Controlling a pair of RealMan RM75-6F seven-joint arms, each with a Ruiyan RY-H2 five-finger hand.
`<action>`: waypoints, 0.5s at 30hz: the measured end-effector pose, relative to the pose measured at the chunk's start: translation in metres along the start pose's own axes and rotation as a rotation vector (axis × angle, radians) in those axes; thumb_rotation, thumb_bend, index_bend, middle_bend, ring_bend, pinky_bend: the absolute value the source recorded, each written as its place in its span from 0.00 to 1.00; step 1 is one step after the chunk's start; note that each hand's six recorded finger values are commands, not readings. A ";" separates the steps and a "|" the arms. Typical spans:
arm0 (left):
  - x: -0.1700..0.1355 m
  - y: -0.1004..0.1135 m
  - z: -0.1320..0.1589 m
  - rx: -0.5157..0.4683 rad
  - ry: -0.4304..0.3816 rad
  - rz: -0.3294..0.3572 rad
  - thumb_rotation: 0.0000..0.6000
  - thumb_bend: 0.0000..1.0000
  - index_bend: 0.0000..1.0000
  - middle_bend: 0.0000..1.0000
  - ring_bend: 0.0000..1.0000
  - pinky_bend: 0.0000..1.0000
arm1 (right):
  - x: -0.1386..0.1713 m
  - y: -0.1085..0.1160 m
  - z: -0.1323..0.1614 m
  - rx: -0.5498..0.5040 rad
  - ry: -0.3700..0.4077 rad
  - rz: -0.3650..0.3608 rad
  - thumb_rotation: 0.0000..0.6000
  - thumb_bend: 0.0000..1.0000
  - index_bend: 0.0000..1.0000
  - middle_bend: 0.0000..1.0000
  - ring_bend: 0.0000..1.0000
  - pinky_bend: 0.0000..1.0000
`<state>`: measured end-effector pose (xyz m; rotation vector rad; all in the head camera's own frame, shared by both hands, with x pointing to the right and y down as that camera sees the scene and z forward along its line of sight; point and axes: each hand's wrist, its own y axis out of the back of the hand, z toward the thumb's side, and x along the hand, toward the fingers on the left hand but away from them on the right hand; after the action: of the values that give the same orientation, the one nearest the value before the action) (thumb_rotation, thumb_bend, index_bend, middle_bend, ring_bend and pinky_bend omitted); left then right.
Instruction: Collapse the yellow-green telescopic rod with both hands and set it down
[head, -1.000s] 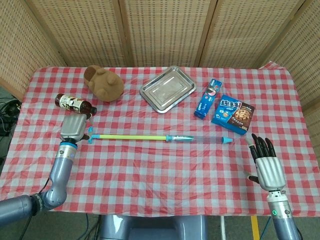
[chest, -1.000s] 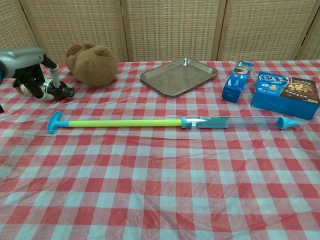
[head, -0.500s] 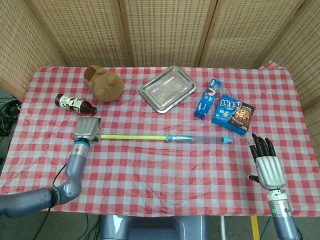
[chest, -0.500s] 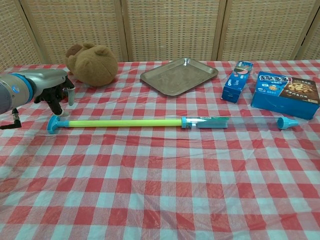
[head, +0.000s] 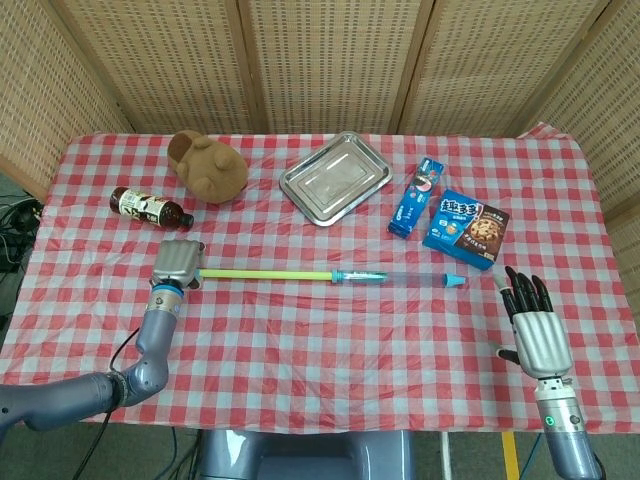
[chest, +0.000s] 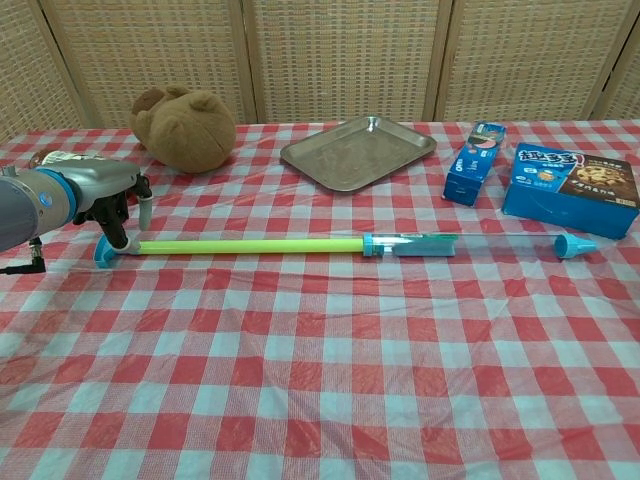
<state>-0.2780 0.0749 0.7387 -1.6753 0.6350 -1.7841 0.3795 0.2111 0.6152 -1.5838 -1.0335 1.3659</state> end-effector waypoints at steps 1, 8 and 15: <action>0.000 -0.001 -0.001 0.001 0.003 -0.002 1.00 0.30 0.49 0.89 0.85 0.73 | 0.000 0.000 0.000 -0.001 0.000 0.000 1.00 0.12 0.00 0.00 0.00 0.00; 0.004 -0.005 -0.003 0.006 0.017 -0.017 1.00 0.30 0.49 0.90 0.85 0.73 | 0.000 0.001 -0.001 -0.007 -0.001 -0.001 1.00 0.12 0.00 0.00 0.00 0.00; 0.006 -0.006 -0.001 0.011 0.023 -0.017 1.00 0.30 0.49 0.90 0.85 0.73 | 0.000 0.002 -0.001 -0.016 0.000 -0.003 1.00 0.12 0.00 0.00 0.00 0.00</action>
<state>-0.2796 0.0742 0.7471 -1.6596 0.6223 -1.8177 0.3806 0.2105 0.6133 -1.5936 -1.0488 1.3590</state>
